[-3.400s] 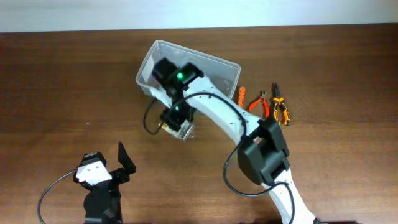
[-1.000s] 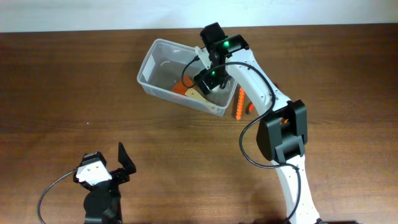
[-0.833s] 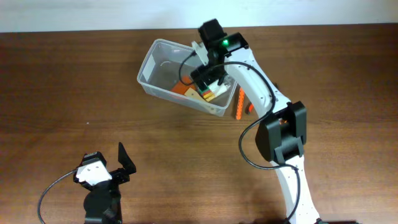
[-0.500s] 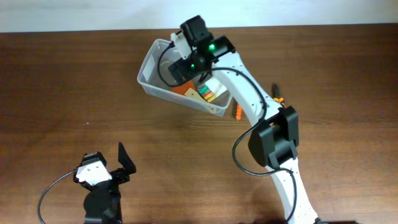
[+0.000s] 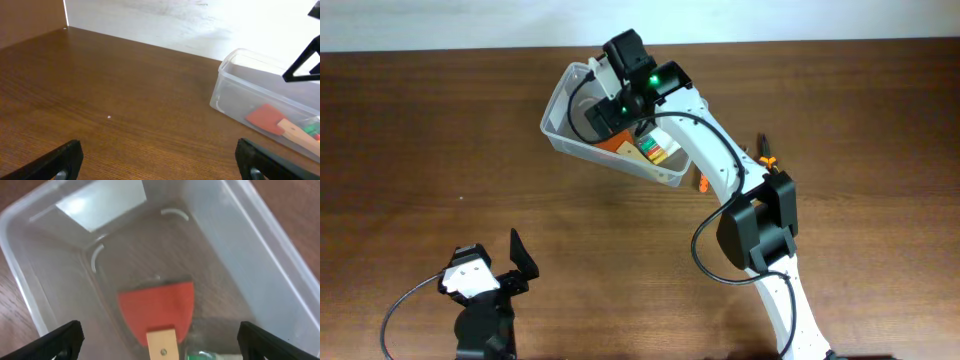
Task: Pack container
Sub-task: 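Lower the marker pack into the container and release it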
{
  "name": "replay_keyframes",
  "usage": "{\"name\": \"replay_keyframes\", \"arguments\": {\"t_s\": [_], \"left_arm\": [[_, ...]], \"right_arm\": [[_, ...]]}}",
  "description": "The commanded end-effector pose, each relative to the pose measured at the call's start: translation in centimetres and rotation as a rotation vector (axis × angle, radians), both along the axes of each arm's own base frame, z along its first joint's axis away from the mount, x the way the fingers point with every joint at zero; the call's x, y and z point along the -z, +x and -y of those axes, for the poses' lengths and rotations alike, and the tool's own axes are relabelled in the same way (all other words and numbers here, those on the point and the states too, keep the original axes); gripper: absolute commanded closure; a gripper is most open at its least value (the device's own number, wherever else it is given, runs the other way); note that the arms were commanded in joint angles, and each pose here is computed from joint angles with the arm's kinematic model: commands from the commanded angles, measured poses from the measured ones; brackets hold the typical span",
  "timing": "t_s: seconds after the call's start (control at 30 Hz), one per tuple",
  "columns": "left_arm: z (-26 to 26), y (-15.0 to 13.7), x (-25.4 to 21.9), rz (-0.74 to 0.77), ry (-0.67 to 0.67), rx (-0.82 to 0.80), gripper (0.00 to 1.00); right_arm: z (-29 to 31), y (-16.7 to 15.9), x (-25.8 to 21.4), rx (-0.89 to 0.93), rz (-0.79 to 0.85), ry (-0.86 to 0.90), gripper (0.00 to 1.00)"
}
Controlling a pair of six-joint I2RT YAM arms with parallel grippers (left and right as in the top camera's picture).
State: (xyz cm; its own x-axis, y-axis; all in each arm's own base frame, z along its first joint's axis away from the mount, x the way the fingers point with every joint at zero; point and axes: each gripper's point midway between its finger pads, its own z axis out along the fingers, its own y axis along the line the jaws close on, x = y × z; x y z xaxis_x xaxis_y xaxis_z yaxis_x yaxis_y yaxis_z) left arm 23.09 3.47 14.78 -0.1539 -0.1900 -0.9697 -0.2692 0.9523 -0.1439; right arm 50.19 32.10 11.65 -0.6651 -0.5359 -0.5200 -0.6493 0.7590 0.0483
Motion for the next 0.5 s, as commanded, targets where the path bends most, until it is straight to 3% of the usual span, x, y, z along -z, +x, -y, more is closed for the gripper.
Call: {"name": "replay_keyframes", "arguments": {"t_s": [0.0,0.23,0.47], "left_arm": [[0.0,0.0,0.1,-0.002,0.009,0.002,0.01],[0.0,0.0,0.1,-0.002,0.009,0.002,0.01],[0.0,0.0,0.1,-0.002,0.009,0.002,0.01]], "right_arm": [[-0.5,-1.3,3.3,-0.006,-0.073,-0.041,0.01],[-1.2,-3.1,4.1,-0.033,-0.117,-0.07,0.01],[-2.4,-7.3,5.0,-0.119,-0.215,-0.124,0.01]]}}
